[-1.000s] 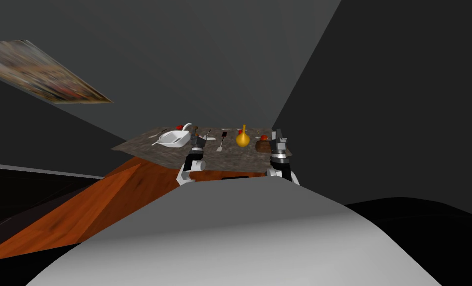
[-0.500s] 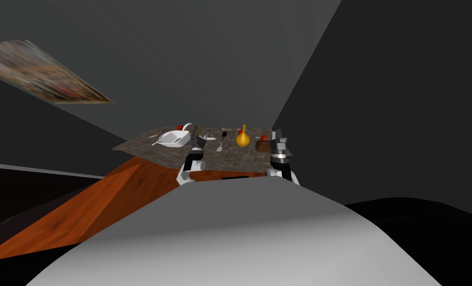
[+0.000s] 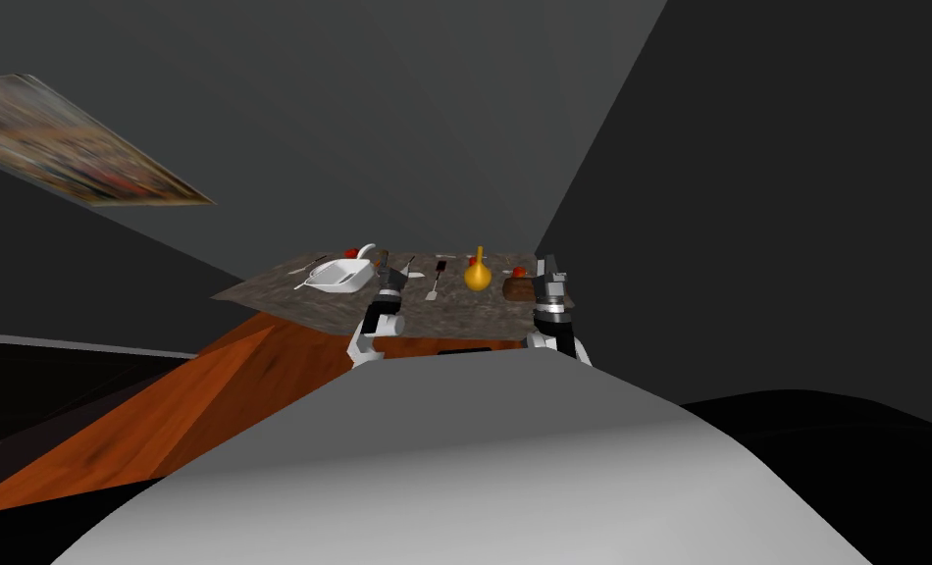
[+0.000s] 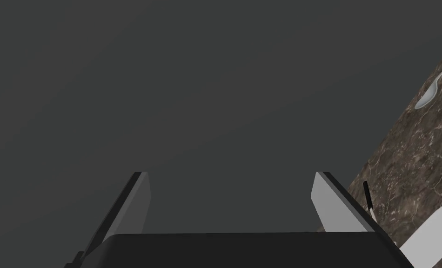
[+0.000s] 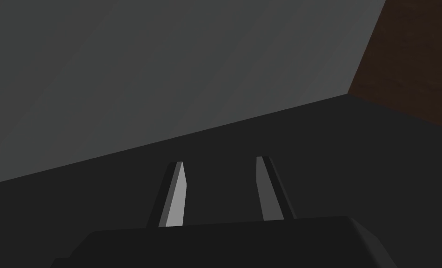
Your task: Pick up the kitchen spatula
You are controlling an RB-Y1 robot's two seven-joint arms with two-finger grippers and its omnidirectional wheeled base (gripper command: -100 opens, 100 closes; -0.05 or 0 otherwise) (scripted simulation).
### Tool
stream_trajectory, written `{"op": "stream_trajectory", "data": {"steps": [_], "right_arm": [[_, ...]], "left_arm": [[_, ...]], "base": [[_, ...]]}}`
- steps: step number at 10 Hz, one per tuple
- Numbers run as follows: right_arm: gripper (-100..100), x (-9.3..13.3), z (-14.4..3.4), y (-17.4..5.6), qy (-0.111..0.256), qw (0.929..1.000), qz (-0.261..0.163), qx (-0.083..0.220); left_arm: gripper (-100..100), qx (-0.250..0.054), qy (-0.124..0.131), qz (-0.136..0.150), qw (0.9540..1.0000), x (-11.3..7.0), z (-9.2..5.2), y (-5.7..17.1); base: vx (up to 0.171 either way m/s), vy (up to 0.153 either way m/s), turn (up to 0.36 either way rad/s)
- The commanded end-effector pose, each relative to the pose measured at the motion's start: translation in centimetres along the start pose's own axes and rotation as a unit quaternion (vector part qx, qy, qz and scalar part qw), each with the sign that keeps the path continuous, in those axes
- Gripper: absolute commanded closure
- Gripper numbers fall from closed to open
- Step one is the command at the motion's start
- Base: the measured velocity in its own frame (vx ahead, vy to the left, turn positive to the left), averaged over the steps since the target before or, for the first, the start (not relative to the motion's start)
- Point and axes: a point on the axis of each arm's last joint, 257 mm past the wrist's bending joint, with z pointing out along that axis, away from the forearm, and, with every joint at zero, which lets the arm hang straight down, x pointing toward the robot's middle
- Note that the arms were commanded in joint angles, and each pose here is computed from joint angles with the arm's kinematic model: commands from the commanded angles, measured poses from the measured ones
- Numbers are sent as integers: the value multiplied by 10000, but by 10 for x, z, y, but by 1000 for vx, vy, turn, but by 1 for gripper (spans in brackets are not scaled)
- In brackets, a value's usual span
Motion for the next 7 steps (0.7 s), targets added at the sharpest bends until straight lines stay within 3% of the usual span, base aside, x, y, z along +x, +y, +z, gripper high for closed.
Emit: {"op": "stream_trajectory", "data": {"steps": [1,3,7], "right_arm": [[0,0,0,0,0,10000,0,0],[0,0,0,0,0,10000,0,0],[0,0,0,0,0,10000,0,0]], "left_arm": [[-100,-162,-15,-92,9998,-4,4,6],[-100,-386,-50,-210,9990,-9,11,14],[-100,-390,-52,-210,9990,-9,11,14]], "base": [[7,-11,-30],[11,-15,-42],[2,-3,-7]]}}
